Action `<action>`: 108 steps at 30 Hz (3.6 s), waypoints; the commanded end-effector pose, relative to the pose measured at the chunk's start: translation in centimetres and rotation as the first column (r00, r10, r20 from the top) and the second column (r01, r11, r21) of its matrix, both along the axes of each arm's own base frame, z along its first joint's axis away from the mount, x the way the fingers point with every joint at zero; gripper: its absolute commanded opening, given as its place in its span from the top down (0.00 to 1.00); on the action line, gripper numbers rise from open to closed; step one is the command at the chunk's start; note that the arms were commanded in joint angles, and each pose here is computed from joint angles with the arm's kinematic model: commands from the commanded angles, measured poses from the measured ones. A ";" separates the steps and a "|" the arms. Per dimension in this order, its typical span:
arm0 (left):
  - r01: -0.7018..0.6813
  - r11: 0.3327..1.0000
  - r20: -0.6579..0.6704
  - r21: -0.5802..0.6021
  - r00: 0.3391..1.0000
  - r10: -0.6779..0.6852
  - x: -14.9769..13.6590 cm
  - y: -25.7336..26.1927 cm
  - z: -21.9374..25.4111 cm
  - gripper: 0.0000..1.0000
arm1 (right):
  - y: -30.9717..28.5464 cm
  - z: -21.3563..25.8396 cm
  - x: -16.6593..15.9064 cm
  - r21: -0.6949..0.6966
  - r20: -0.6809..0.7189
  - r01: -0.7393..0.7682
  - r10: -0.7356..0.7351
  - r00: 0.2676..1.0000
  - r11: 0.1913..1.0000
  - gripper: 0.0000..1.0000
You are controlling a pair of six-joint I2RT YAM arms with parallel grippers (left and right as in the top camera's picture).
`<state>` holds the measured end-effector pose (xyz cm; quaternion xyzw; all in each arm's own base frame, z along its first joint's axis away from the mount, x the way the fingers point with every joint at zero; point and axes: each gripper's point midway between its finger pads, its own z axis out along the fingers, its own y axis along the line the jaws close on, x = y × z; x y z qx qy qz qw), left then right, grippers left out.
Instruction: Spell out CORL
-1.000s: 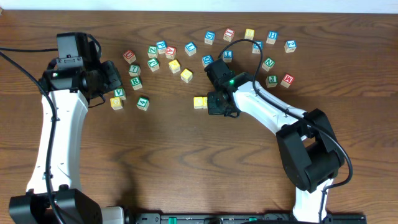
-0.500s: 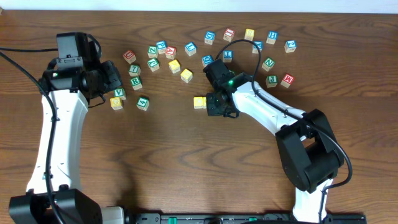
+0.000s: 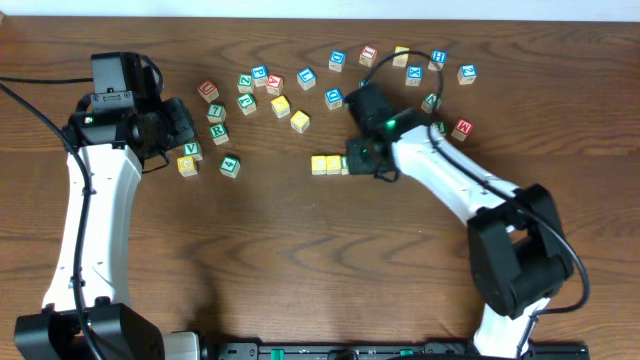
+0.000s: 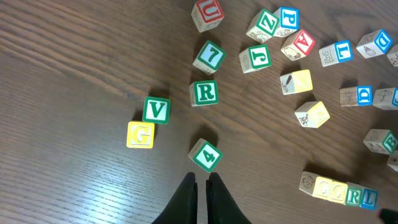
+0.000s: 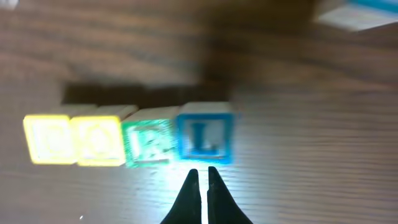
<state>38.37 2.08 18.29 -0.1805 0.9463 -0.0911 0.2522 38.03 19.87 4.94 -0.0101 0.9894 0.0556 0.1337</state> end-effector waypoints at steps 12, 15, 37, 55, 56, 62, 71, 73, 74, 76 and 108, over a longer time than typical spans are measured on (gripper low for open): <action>0.007 1.000 -0.013 0.011 1.000 -0.007 -0.2 0.1 -0.4 0.93 | -3.3 -1.2 1.6 -0.023 -0.016 0.108 -0.108 0.994 0.994 0.99; 0.007 1.000 -0.013 0.011 1.000 -0.007 -0.2 0.1 -0.5 0.92 | -3.0 -2.2 1.3 -0.018 -0.047 0.101 -0.102 0.994 0.995 0.99; 0.009 1.000 -0.013 0.011 1.000 -0.009 -0.2 0.1 -0.4 0.92 | -2.2 -2.5 2.6 0.002 0.020 -0.005 0.005 1.000 1.000 0.99; 0.009 1.000 -0.005 0.012 1.000 -0.009 -0.1 0.1 -0.4 0.92 | -1.8 -2.4 2.7 0.018 0.029 -0.028 0.027 0.999 0.999 0.98; 0.009 1.000 -0.005 0.012 1.000 -0.009 0.0 0.1 -0.4 0.92 | -1.8 -2.4 2.7 0.018 0.029 -0.028 0.028 0.999 0.999 0.98; 0.009 1.000 -0.003 0.012 1.000 -0.009 0.0 0.1 -0.3 0.92 | -1.8 -2.6 2.8 0.015 0.027 -0.033 0.032 0.999 0.999 0.98; 0.015 1.000 -0.003 0.017 1.000 -0.015 0.0 0.1 -0.3 0.92 | -1.7 -4.1 2.6 0.008 0.000 -0.039 0.039 0.999 0.999 0.99; 0.016 1.000 -0.002 0.017 1.000 -0.016 0.0 0.1 -0.3 0.93 | -1.6 -4.1 2.6 0.017 0.001 -0.041 0.041 0.999 0.999 0.99; 0.016 1.000 -0.001 0.017 1.000 -0.016 0.0 0.1 -0.3 0.93 | -1.5 -4.1 2.6 0.020 -0.001 -0.043 0.043 0.999 0.999 0.99; 0.016 1.000 -0.001 0.017 1.000 -0.016 0.0 0.1 -0.3 0.92 | -1.5 -4.0 2.6 0.023 0.000 -0.044 0.044 0.999 0.999 0.99; 0.015 1.000 -0.005 0.015 1.000 -0.015 -0.1 0.1 -0.4 0.93 | -1.8 -0.2 4.3 -0.025 0.020 -0.047 0.047 0.999 0.999 0.96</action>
